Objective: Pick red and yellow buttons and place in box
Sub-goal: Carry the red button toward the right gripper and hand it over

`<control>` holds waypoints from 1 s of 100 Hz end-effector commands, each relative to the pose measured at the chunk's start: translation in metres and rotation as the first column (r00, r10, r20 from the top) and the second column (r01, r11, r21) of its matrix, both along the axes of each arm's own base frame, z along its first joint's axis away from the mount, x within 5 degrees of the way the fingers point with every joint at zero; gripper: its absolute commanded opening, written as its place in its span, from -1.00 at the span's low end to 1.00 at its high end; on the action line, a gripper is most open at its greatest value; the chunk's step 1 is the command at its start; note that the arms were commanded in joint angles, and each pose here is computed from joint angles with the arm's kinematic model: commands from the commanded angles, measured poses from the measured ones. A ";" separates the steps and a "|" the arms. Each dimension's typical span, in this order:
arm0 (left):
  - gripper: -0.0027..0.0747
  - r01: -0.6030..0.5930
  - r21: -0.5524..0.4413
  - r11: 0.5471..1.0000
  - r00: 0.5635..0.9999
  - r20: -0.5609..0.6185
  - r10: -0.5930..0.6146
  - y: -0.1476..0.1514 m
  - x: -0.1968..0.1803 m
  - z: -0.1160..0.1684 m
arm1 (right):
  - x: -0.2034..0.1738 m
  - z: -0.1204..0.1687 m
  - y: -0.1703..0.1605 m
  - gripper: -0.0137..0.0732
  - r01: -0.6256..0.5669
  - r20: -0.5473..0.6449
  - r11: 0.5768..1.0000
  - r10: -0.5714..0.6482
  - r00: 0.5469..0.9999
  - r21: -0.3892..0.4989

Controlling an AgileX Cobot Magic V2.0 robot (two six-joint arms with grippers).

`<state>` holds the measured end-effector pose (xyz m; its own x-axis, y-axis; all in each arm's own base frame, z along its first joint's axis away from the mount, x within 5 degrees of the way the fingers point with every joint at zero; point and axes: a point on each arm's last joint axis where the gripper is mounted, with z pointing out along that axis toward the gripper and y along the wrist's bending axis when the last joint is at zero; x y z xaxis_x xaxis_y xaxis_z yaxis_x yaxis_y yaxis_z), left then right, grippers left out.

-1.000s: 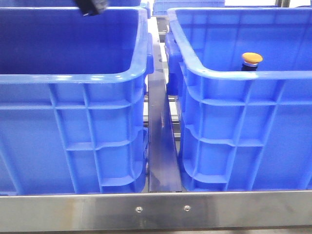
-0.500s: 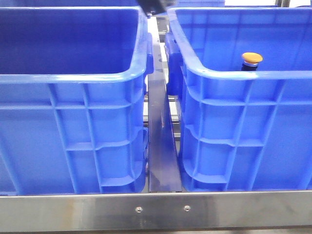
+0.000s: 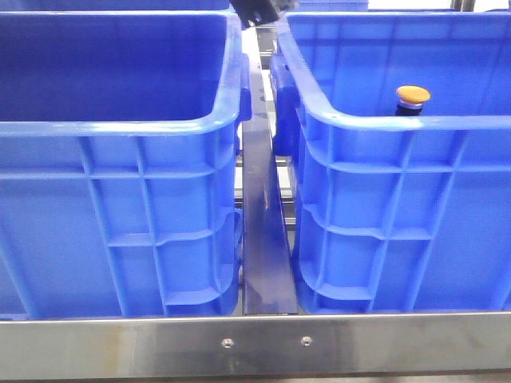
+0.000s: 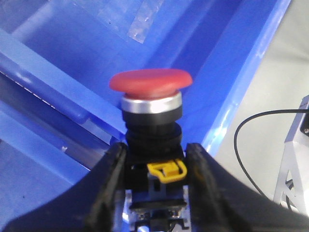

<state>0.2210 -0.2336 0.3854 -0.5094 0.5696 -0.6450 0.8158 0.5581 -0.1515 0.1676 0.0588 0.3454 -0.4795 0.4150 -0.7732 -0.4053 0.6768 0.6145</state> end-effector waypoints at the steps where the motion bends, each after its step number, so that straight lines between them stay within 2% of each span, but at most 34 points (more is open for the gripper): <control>1: -0.83 0.004 -0.103 0.995 0.998 0.066 0.003 0.003 -0.009 0.026 | 0.014 0.017 0.009 0.62 -0.095 -0.072 0.982 0.108 0.992 0.165; 20: -0.83 0.004 -0.103 0.995 0.998 0.066 0.003 0.003 -0.009 0.026 | 0.049 0.010 0.021 0.62 -0.205 -0.221 0.931 0.278 0.935 0.302; 34: -0.83 0.004 -0.104 0.995 0.998 0.067 0.003 0.003 -0.009 0.026 | 0.066 0.005 0.027 0.62 -0.265 -0.248 0.879 0.381 0.891 0.395; 68: -0.83 0.003 -0.106 0.994 0.998 0.069 0.004 0.003 -0.009 0.026 | 0.072 0.000 0.040 0.62 -0.322 -0.269 0.850 0.454 0.849 0.417; 89: -0.83 0.003 -0.106 0.994 0.998 0.069 0.004 0.003 -0.009 0.026 | 0.071 -0.001 0.050 0.62 -0.327 -0.275 0.853 0.456 0.847 0.406; 100: -0.83 0.003 -0.106 0.994 0.998 0.069 0.004 0.003 -0.009 0.026 | 0.071 -0.001 0.049 0.43 -0.318 -0.277 0.858 0.445 0.851 0.403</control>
<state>0.2211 -0.2336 0.3855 -0.5090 0.5686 -0.6463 0.8157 0.5583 -0.1512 0.2407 0.1073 0.3226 -0.8841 0.3063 -0.3529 -0.2577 0.3104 0.9150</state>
